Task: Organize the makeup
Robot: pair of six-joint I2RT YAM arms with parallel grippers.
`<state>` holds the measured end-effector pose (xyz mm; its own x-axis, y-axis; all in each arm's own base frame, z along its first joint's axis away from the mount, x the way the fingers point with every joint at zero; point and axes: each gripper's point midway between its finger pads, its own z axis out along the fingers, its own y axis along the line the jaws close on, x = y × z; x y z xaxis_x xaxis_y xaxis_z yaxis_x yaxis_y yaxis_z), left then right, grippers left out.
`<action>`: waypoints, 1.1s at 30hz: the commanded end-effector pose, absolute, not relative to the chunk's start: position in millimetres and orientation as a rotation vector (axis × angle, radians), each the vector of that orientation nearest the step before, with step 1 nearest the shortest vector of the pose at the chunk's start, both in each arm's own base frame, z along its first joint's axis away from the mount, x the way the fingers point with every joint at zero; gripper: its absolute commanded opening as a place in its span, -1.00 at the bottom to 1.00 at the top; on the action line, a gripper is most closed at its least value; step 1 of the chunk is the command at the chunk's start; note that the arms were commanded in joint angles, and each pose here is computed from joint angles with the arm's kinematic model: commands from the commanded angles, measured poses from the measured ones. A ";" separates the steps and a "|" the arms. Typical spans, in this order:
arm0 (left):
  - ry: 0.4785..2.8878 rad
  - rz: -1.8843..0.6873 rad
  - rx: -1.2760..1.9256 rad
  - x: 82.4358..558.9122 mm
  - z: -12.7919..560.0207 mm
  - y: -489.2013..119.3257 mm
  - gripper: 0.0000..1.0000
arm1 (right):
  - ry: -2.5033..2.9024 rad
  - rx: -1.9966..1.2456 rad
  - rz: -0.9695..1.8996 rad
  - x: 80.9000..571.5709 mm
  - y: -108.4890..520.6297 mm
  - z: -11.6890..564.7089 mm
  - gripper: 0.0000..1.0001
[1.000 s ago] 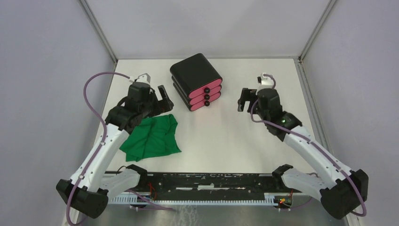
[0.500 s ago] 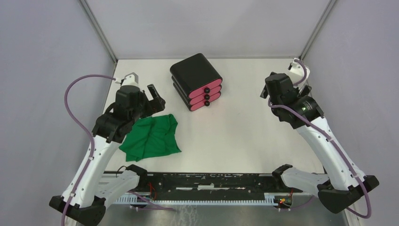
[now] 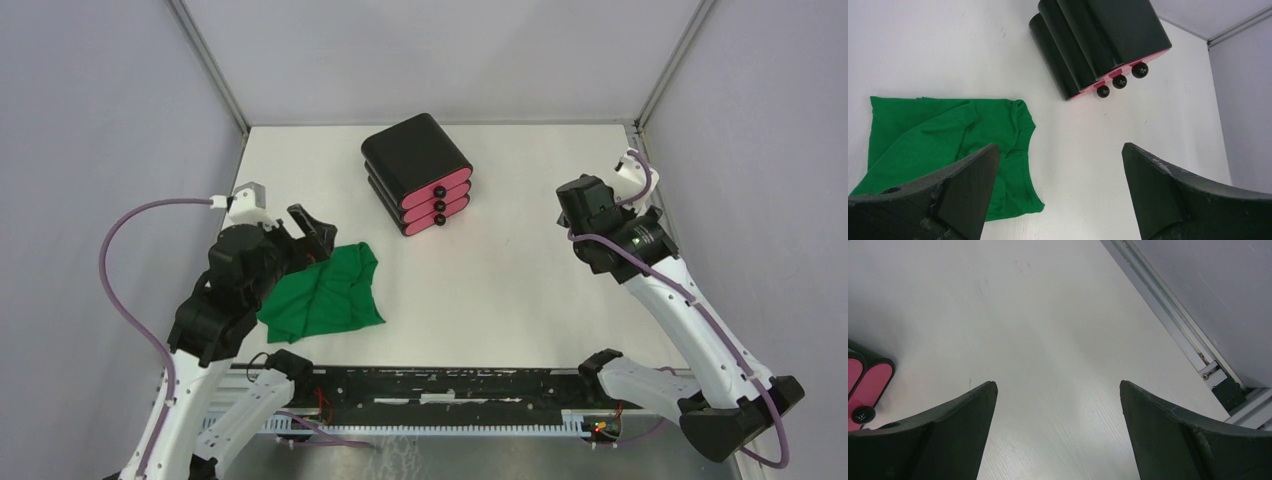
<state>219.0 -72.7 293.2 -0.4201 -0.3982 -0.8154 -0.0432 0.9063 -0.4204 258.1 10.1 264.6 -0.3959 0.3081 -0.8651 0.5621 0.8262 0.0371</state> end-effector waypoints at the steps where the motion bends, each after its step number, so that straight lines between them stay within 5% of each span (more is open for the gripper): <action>1: 1.856 -0.413 -0.231 219.4 308.9 -71.2 0.99 | 1.988 0.683 -0.348 260.2 7.0 262.1 0.99; 16: 1.883 -0.402 -0.206 216.3 296.7 -71.4 0.99 | 1.942 0.776 -0.605 253.9 -17.0 261.9 0.99; 33: 1.957 -0.425 -0.152 229.7 279.2 -87.7 0.99 | 2.018 0.701 -0.565 264.2 -3.2 258.5 0.99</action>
<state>221.9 -80.5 270.8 -0.4446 -0.3109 -0.8400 0.0370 0.9306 -0.3641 260.1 -3.6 241.6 -0.4585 0.2707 -0.8465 0.6820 0.7179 -0.1398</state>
